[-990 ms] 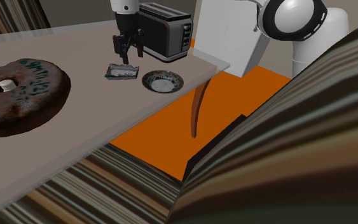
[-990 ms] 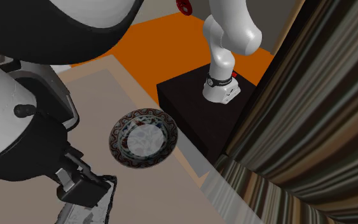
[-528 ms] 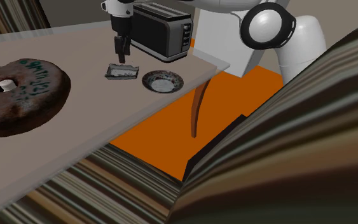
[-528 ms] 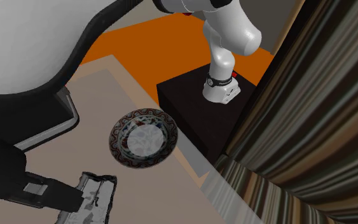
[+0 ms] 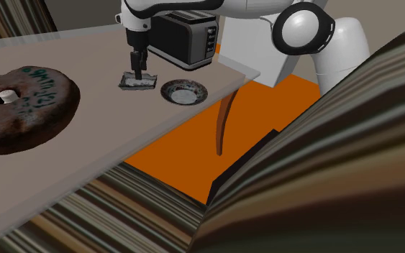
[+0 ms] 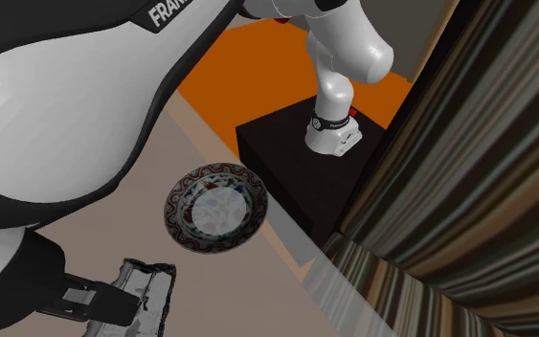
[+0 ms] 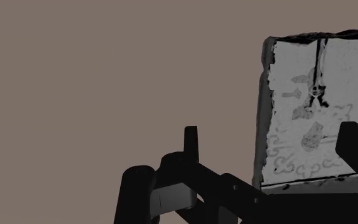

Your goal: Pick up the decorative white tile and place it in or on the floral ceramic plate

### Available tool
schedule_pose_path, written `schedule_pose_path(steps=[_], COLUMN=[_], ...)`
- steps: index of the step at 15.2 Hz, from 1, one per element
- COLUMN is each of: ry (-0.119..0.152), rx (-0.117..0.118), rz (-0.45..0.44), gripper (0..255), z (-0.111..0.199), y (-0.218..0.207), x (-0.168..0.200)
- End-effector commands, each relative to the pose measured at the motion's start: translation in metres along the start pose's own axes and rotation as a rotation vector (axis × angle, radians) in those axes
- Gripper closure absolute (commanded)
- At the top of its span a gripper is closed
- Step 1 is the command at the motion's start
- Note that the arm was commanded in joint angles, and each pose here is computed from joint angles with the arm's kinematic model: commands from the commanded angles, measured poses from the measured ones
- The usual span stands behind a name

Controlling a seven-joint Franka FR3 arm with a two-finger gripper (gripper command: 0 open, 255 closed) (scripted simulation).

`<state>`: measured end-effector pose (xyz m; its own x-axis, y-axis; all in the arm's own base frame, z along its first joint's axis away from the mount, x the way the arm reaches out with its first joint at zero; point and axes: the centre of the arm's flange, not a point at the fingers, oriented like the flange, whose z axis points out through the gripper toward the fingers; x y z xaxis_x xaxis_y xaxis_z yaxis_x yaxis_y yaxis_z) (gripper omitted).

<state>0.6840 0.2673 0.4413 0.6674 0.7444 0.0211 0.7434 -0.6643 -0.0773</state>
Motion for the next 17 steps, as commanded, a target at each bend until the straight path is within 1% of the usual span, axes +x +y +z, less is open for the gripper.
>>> schedule_pose_path(steps=[1, 5, 6, 15, 17], ry=[0.000, 0.000, 0.000, 0.000, 0.000], rx=[0.000, 0.000, 0.000, 0.000, 0.000], rz=[0.000, 0.000, 0.000, 0.000, 0.000], gripper=[0, 0, 255, 255, 255], z=[0.001, 0.001, 0.001, 0.001, -0.010], y=[0.000, 0.000, 0.000, 0.000, -0.001], x=[0.000, 0.000, 0.000, 0.000, 0.000])
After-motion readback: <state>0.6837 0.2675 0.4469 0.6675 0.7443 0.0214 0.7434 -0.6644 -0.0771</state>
